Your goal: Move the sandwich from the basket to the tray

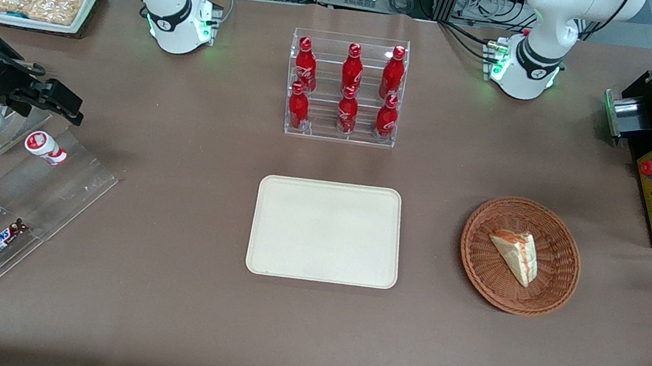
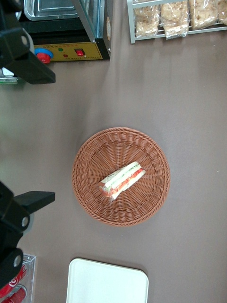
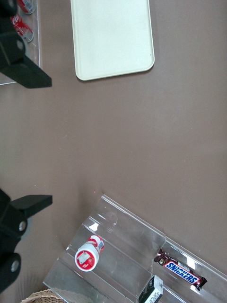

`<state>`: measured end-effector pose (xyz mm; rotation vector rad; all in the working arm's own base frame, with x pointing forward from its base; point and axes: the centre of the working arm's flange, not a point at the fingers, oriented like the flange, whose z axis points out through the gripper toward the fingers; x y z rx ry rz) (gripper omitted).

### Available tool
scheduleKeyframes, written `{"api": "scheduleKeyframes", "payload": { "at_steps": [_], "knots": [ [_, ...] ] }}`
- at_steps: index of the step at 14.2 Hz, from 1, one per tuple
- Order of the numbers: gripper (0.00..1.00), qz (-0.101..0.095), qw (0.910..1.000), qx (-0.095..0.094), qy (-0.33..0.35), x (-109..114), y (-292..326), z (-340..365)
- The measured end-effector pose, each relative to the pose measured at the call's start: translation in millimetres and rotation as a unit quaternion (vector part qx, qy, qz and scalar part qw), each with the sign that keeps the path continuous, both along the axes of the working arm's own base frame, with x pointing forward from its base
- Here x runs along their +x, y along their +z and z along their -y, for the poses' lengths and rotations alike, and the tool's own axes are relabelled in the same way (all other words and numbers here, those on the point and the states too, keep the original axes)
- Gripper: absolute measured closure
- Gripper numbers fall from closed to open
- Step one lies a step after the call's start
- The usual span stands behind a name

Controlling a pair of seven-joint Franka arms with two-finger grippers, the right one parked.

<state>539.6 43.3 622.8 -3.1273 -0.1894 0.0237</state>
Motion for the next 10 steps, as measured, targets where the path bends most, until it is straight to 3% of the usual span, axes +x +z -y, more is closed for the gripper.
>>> {"api": "scheduleKeyframes", "payload": {
  "at_steps": [3,5,7,10],
  "knots": [
    [0.0,-0.003,1.0,0.0,-0.003,0,-1,3],
    [0.0,-0.016,0.9999,-0.001,-0.006,3,-16,7],
    [0.0,-0.029,0.9995,0.0,-0.01,16,-68,15],
    [0.0,-0.013,0.9982,0.004,0.059,28,-181,43]
  ]
}}
